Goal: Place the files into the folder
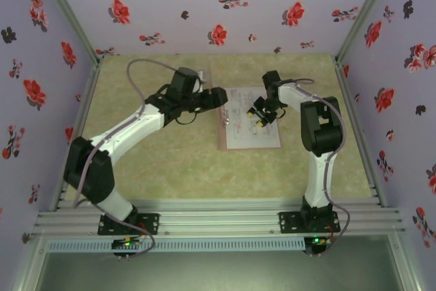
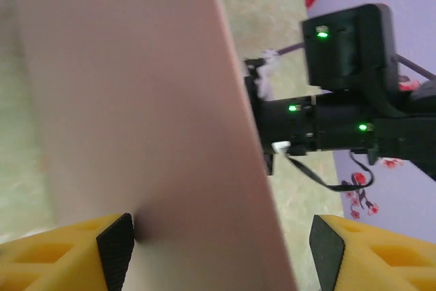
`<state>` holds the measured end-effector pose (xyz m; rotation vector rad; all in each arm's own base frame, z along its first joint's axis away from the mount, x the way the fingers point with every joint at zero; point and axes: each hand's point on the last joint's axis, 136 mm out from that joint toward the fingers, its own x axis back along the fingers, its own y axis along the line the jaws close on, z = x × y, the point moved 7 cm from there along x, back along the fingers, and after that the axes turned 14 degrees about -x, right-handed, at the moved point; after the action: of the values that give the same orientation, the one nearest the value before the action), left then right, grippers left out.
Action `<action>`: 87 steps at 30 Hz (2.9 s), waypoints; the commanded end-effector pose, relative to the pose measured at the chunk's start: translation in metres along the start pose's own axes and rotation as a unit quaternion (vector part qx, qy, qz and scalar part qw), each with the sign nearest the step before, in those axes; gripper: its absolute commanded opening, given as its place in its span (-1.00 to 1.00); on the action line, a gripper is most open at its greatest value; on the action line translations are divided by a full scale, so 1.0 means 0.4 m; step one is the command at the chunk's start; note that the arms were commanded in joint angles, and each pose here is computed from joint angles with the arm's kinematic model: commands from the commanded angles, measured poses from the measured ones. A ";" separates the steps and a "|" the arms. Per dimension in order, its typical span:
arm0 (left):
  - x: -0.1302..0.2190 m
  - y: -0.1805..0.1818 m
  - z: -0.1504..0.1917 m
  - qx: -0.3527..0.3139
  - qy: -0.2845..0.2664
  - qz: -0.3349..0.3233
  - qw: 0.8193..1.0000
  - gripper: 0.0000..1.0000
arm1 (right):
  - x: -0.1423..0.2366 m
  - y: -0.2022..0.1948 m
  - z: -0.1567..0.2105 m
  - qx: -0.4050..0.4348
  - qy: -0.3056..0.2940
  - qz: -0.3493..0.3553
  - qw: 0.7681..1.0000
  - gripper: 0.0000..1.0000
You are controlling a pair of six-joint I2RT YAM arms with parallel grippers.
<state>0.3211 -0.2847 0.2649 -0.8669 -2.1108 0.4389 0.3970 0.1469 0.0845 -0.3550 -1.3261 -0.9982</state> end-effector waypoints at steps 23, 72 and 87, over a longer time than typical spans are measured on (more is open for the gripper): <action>-0.370 -0.105 0.113 0.005 0.074 0.124 0.990 0.55 | 0.474 -0.184 -0.056 -0.085 -0.283 0.001 0.955 0.12; 0.368 0.744 0.219 -0.156 -0.253 -0.508 0.808 0.99 | 0.273 -0.329 -0.175 0.234 -0.587 -0.067 0.772 0.97; 0.341 0.755 0.203 -0.170 -0.221 -0.480 0.832 0.99 | 0.245 -0.347 -0.170 0.248 -0.587 -0.091 0.765 0.98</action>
<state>0.3251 0.0226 0.1176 0.2472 -2.7567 -0.3255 0.3209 -0.0174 0.1027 -0.4699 -2.6923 -0.4574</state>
